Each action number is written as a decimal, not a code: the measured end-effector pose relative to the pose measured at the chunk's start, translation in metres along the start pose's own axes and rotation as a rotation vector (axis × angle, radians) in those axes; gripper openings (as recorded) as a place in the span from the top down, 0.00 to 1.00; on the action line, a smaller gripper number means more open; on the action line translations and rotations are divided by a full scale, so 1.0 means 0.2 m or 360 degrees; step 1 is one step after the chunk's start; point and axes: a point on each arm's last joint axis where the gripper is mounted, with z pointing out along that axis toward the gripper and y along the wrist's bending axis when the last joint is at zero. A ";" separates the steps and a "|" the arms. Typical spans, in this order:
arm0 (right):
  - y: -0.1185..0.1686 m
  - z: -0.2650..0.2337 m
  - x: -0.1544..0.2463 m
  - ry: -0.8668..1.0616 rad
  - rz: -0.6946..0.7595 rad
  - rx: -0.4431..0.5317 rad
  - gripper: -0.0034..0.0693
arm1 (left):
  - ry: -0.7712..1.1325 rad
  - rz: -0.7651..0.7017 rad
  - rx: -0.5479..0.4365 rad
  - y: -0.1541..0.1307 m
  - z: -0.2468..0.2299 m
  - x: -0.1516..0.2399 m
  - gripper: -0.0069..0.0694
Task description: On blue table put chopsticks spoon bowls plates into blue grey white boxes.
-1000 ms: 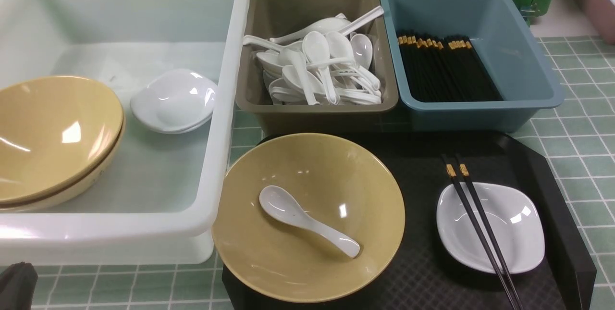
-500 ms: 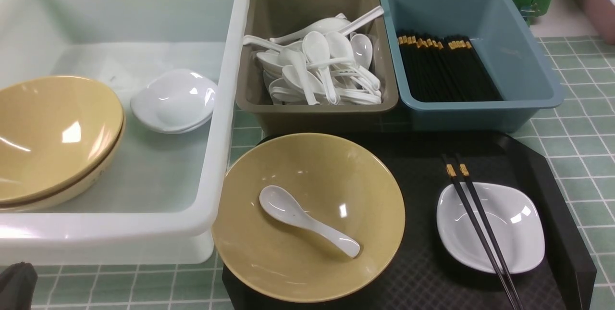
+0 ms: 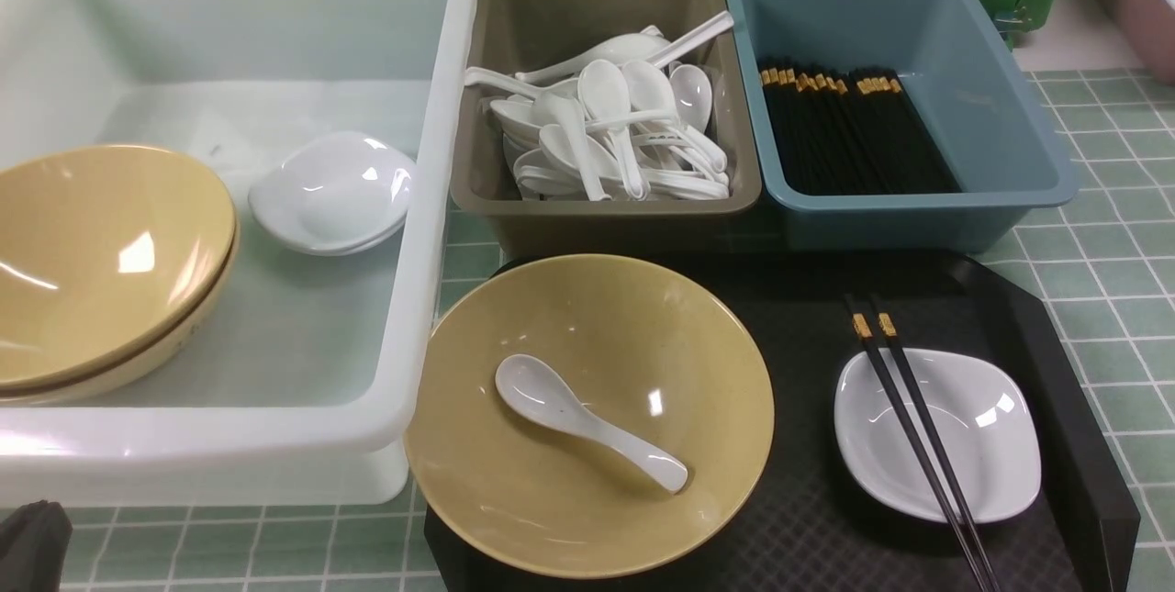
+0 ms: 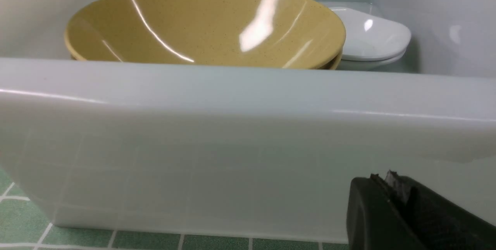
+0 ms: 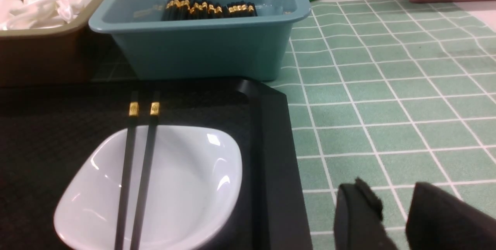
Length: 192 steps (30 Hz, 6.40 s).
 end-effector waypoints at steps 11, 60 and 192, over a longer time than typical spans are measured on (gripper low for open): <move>0.00 0.00 0.00 0.0001 0.0112 -0.0005 0.63 | -0.0104 -0.0297 0.0061 -0.01 0.00 -0.03 0.91; 0.19 0.12 -0.88 0.0499 -0.0141 -0.0339 0.90 | 0.0569 0.0087 0.0508 -0.15 0.04 -0.99 0.91; 0.82 1.50 -1.16 0.1358 -0.0713 -0.0504 0.39 | 0.0628 0.0858 0.1147 -0.57 0.05 -1.25 0.91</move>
